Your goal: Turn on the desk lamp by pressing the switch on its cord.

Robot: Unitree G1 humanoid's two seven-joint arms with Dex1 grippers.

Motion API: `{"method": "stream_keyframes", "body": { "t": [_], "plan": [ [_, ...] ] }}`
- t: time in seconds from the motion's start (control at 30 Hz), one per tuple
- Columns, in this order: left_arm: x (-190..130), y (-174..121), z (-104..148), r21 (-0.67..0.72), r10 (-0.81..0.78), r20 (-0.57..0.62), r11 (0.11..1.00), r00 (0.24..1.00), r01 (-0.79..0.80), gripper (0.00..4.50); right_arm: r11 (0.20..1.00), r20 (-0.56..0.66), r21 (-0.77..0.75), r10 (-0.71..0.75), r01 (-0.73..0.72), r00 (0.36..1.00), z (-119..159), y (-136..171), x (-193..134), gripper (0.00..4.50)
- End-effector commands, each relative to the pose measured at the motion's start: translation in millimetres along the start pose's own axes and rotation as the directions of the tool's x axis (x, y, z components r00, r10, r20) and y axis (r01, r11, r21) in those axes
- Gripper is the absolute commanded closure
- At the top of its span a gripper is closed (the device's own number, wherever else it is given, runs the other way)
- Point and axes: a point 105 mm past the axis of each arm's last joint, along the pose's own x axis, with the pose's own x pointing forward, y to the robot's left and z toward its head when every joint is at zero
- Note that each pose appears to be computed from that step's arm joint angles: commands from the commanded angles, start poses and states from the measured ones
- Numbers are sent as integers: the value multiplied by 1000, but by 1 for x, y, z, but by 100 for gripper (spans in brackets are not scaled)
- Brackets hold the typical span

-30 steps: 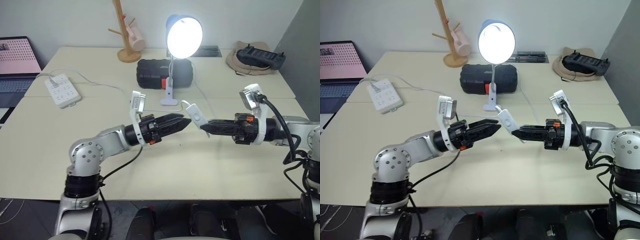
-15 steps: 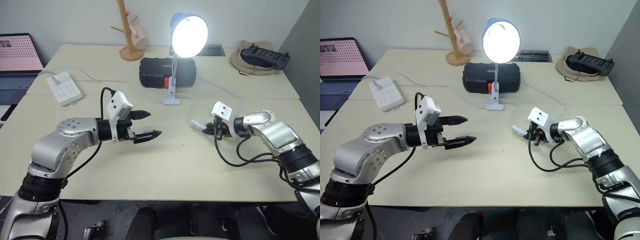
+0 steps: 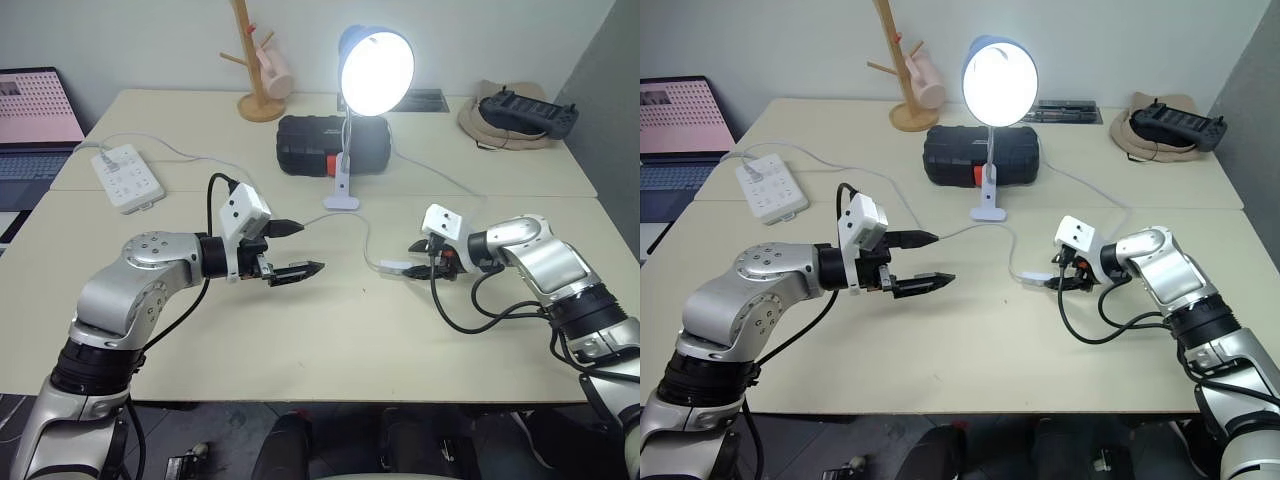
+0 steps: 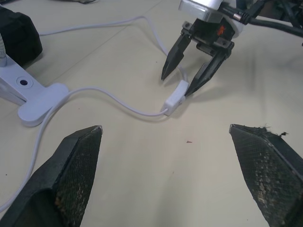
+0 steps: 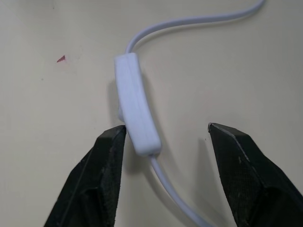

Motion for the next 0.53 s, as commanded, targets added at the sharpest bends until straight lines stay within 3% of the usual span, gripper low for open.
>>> {"method": "stream_keyframes", "body": {
  "t": [0.03,0.17,0.3,0.53],
  "plan": [
    [-3,9,18,41,3,25,999,1000,-4,0,1000,94,21,-24,22,995,21,4,-37,67],
    [-11,19,19,63,1,-12,998,1000,0,0,999,106,29,-41,38,993,20,22,-71,4],
    [-22,30,20,95,-4,-52,995,999,9,0,994,133,50,-102,97,986,18,38,-94,4],
    [-24,39,25,113,4,-59,994,998,3,0,974,187,141,-201,177,962,15,45,-91,4]
  ]
}}
